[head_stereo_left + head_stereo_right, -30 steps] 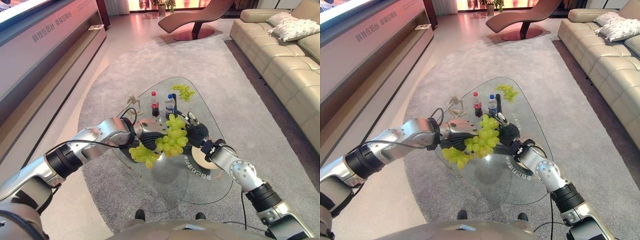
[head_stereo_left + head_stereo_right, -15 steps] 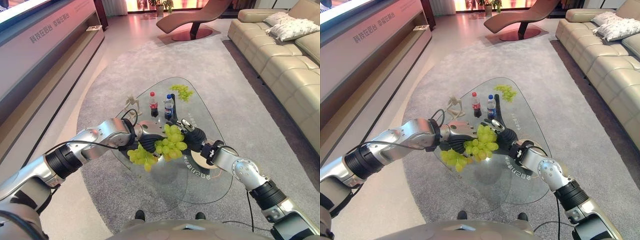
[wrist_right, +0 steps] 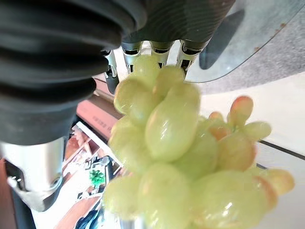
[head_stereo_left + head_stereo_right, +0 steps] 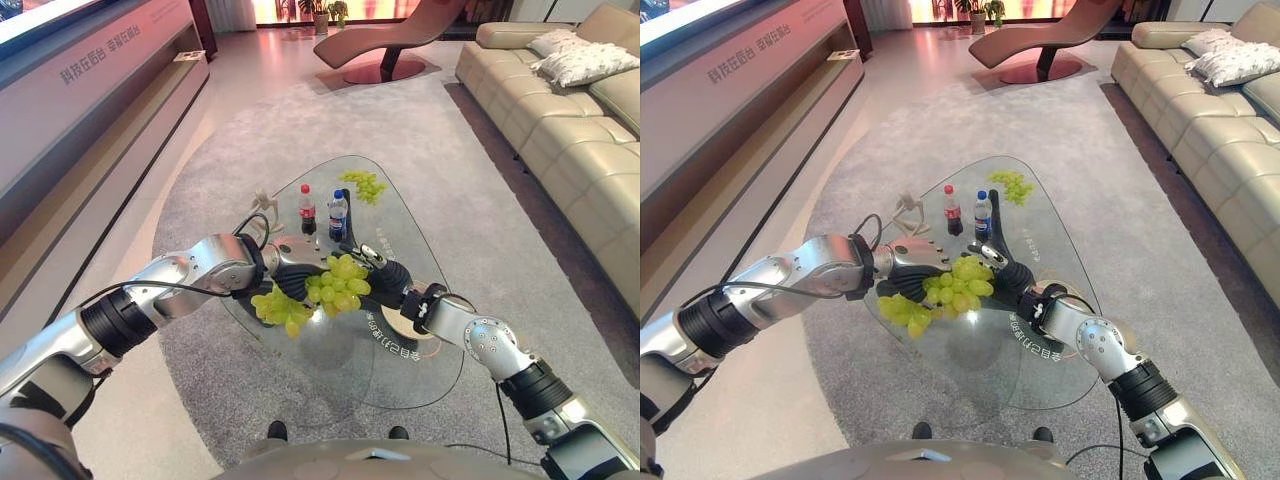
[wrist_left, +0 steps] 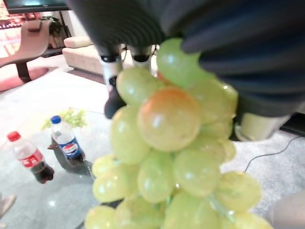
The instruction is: Pick up fruits into the plate
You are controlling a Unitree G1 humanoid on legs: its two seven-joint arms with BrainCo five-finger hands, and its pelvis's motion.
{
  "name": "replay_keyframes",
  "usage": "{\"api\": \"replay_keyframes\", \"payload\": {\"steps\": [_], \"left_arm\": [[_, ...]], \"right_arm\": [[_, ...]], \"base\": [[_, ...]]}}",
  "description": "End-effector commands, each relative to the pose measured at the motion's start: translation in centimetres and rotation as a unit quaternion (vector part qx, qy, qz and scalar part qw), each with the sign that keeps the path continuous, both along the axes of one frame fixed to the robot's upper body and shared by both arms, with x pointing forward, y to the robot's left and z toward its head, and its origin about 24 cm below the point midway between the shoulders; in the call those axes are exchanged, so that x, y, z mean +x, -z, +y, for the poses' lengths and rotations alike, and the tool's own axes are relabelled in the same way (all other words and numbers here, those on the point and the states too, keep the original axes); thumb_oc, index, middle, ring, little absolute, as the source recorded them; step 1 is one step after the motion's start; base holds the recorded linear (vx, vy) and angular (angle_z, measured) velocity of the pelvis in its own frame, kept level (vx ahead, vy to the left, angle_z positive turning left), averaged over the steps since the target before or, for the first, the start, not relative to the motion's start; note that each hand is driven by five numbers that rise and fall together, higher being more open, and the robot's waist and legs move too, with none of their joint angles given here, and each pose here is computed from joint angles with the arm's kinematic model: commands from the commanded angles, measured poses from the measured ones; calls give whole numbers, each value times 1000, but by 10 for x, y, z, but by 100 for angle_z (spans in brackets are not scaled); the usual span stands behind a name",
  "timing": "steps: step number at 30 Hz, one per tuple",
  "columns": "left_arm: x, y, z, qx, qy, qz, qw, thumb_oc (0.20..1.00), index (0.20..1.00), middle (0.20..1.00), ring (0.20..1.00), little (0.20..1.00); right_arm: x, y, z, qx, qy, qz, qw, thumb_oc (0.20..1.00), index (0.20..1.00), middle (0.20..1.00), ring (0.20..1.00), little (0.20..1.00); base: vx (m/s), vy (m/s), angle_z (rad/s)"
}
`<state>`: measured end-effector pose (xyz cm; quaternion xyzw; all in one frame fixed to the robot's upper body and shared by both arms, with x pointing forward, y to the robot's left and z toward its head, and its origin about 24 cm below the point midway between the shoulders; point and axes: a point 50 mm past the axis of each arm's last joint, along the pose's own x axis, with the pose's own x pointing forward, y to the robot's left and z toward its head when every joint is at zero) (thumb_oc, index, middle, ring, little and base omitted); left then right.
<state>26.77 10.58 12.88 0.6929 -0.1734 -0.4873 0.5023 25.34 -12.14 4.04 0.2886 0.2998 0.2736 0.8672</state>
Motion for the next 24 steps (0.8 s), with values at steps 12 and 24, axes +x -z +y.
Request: {"api": "replay_keyframes", "payload": {"steps": [12, 24], "left_arm": [[37, -61, 23, -10, -86, -137, 987, 200, 200, 200, 200, 200], [48, -50, 28, 10, -121, -126, 985, 200, 200, 200, 200, 200]], "right_arm": [[-3, -14, 8, 40, -44, -26, 998, 1000, 1000, 1000, 1000, 1000], [-6, -15, 27, 59, -78, -28, 995, 1000, 1000, 1000, 1000, 1000]], "base": [[0, 0, 0], [0, 0, 0]]}}
